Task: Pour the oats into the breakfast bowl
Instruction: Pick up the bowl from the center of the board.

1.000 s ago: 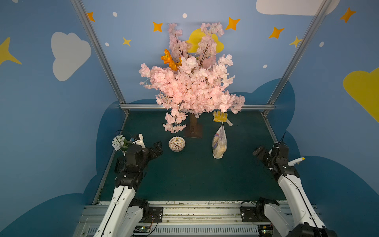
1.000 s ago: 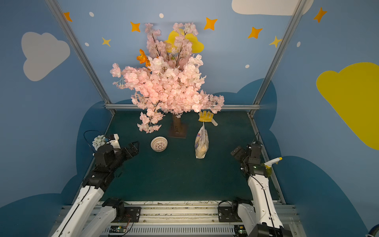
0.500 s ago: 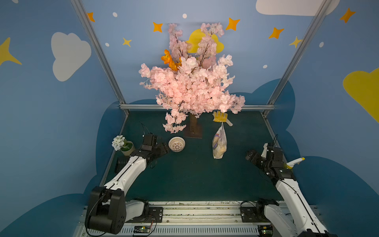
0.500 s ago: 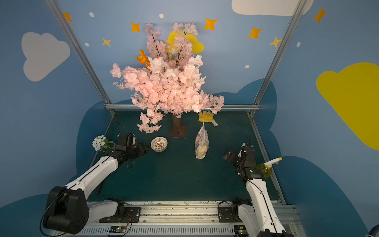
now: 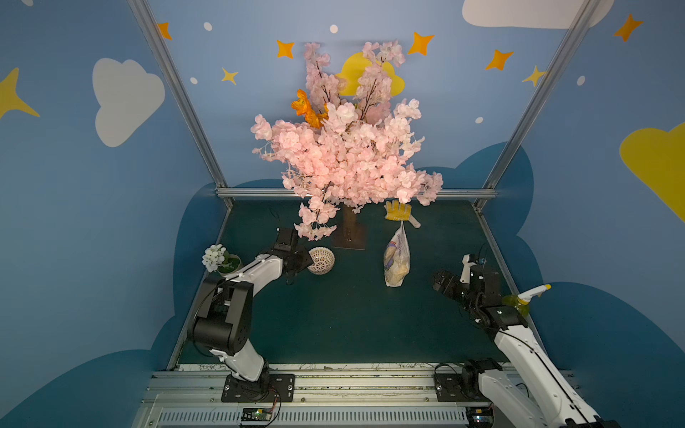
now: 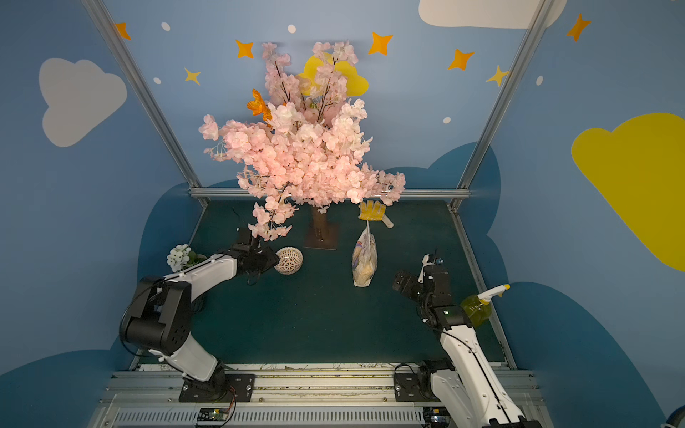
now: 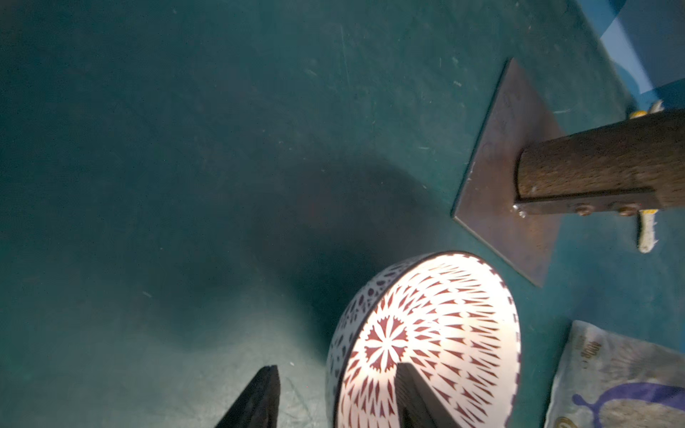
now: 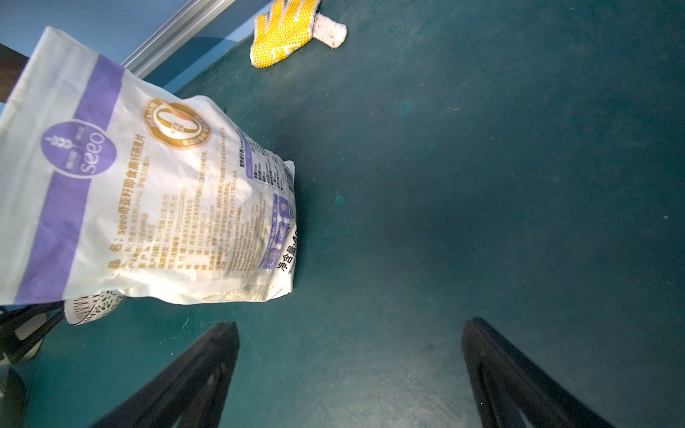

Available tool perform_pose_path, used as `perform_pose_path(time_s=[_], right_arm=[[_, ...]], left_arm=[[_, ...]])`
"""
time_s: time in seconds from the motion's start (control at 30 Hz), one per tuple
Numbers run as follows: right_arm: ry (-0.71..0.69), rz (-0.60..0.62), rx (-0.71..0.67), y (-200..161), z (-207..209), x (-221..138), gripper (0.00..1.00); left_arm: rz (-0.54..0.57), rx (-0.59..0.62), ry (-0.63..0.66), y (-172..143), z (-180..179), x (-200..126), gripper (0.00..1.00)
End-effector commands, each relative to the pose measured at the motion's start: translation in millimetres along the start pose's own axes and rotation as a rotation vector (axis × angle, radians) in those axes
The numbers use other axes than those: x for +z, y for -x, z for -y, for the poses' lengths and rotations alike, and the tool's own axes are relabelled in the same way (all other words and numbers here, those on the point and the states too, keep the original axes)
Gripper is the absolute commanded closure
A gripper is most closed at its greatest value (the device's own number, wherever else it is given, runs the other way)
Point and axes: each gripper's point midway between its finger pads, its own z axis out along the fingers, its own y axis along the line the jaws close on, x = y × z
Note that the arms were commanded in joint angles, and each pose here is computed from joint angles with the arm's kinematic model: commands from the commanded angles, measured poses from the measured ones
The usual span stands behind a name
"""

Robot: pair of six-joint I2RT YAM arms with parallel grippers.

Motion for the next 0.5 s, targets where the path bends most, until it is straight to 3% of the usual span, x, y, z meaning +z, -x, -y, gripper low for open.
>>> perform_pose_path(time_s=[0.0,0.33,0.47], right_arm=[[0.007,0.046,-0.025,6.8,-3.0,-2.6,0.02],[0.018,0.023,-0.042,4.0,-8.3,0.9,0.02],[0.021,0.023,-0.047,4.0,-9.6,0.4,0.02]], left_arm=[[-0.016,-0.003,-0.03,4.6,10.4,6.6,0.56],[-0.091,0.003,-0.037,-12.3,4.6,22.7,0.91],[-0.106,0.007,-0.041,-18.1,2.9,20.1,0.97]])
